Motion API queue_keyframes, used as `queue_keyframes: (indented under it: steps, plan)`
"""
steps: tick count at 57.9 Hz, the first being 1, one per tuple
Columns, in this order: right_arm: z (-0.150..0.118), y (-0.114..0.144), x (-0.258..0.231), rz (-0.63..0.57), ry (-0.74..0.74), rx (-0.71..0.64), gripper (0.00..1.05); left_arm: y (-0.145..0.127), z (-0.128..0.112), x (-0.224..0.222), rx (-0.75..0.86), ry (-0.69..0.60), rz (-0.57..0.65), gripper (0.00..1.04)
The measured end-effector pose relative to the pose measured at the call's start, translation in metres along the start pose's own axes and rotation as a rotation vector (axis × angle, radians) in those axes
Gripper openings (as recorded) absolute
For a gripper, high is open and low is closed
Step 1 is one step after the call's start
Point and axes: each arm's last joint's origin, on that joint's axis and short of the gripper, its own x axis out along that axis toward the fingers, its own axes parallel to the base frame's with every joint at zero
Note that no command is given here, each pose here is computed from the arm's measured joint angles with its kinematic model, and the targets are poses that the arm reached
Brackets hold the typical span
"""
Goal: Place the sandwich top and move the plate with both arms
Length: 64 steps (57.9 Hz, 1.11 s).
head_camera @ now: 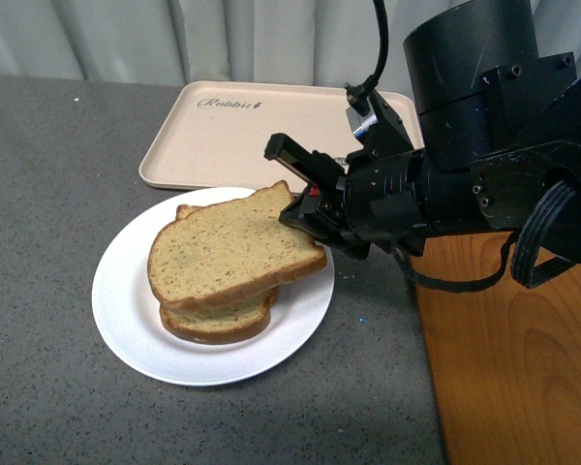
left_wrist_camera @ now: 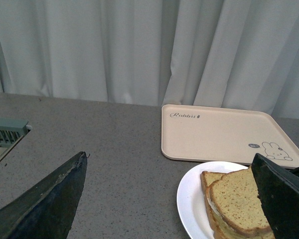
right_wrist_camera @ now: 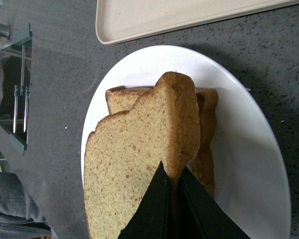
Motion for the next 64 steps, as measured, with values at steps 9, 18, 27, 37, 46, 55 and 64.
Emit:
queue_keyframes:
  steps: [9,18,27,37,46,55,64]
  plan:
    - [-0.001,-0.003,0.001,-0.032,-0.001,-0.008,0.05,0.000,0.000,0.000,0.000,0.000,0.000,0.98]
    - [-0.004,-0.007,0.000,-0.051,0.002,0.002,0.33,0.000,0.000,0.000,0.000,0.000,0.000,0.98]
    - [-0.007,-0.015,-0.010,-0.070,-0.023,0.022,0.58,0.000,0.000,0.000,0.000,0.000,0.000,0.98]
    - [0.010,-0.010,-0.074,-0.121,-0.211,-0.016,0.98,0.000,0.000,0.000,0.000,0.000,0.000,0.98]
    - [-0.002,-0.025,-0.129,-0.363,-0.405,-0.117,0.96,0.000,0.000,0.000,0.000,0.000,0.000,0.98]
    - [-0.028,-0.043,-0.169,-0.588,-0.547,-0.206,0.96,0.000,0.000,0.000,0.000,0.000,0.000,0.98]
    - [-0.053,-0.052,-0.208,-0.731,-0.626,-0.258,0.96,0.000,0.000,0.000,0.000,0.000,0.000,0.98]
